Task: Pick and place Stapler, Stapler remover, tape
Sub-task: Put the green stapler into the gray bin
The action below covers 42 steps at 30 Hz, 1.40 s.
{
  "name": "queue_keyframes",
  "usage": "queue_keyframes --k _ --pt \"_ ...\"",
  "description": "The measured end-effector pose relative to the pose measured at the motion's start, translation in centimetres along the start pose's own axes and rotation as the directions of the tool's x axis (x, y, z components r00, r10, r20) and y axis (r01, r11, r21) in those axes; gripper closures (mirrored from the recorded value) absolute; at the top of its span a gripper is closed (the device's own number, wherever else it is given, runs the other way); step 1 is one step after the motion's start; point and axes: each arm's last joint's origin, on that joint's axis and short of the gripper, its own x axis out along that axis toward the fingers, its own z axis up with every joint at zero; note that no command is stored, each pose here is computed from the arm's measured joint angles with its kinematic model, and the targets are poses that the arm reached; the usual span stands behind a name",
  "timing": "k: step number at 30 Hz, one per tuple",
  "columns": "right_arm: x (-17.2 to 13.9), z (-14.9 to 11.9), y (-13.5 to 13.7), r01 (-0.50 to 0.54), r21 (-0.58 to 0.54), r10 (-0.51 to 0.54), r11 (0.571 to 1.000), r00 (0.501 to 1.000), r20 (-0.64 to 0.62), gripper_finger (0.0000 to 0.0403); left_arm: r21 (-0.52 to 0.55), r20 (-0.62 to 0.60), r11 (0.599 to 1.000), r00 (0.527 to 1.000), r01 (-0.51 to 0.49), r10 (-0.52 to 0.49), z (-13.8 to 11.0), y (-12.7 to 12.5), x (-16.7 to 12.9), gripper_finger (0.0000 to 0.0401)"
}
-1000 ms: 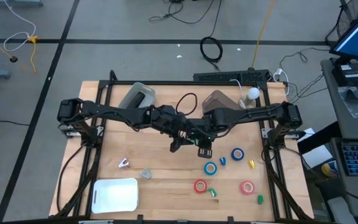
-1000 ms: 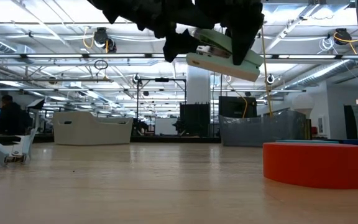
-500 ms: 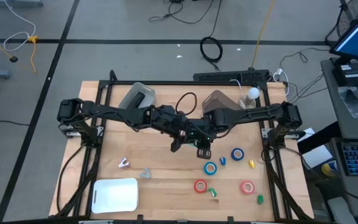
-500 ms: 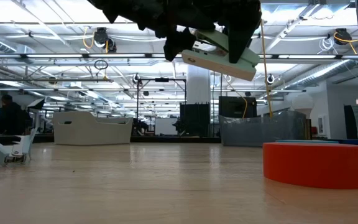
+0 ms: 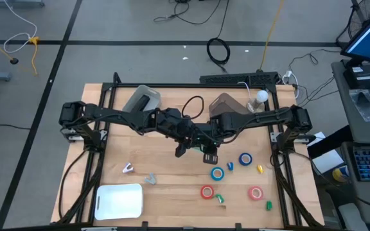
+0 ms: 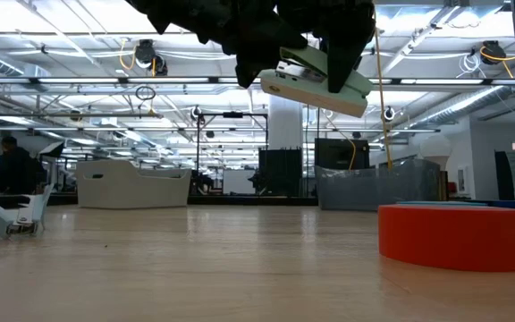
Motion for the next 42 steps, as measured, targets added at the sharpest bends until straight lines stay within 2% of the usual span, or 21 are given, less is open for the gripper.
queue_keyframes --k 2,10,15,22,27,35,42 --pt "0.0 0.0 0.0 -0.001 -0.003 0.001 1.000 1.000 -0.001 0.0285 -0.001 -0.005 1.000 1.000 -0.001 0.001 0.0 0.0 0.0 0.0268" --pt "0.0 -0.2 0.0 -0.014 -0.014 0.014 1.000 1.000 -0.018 0.0221 -0.008 -0.068 1.000 0.997 -0.028 0.028 -0.6 0.2 -0.1 0.0272" --pt "0.0 -0.3 0.0 -0.008 -0.009 0.008 1.000 1.000 -0.027 0.0199 -0.016 -0.109 0.998 0.992 -0.061 0.059 -1.0 0.3 -0.2 0.0272" --pt "-0.5 -0.8 -0.2 0.015 -0.003 -0.015 1.000 0.998 -0.053 0.0191 -0.028 -0.226 0.986 0.962 -0.162 0.152 -2.2 0.7 -0.4 0.0272" --pt "-1.9 -1.5 -0.4 0.122 -0.017 -0.122 0.992 0.992 -0.021 0.0203 -0.039 -0.284 0.973 0.936 -0.226 0.206 -2.7 1.3 -0.7 0.0272" --pt "-4.6 -4.5 -1.0 0.137 0.055 -0.140 0.989 0.988 0.070 0.0215 -0.065 -0.292 0.964 0.929 -0.257 0.228 -2.7 2.3 -1.1 0.0272" --pt "-5.1 -9.5 -2.1 0.098 0.201 -0.125 0.975 0.984 0.125 0.0216 -0.084 -0.260 0.955 0.931 -0.285 0.255 -2.2 3.6 -1.8 0.0272"
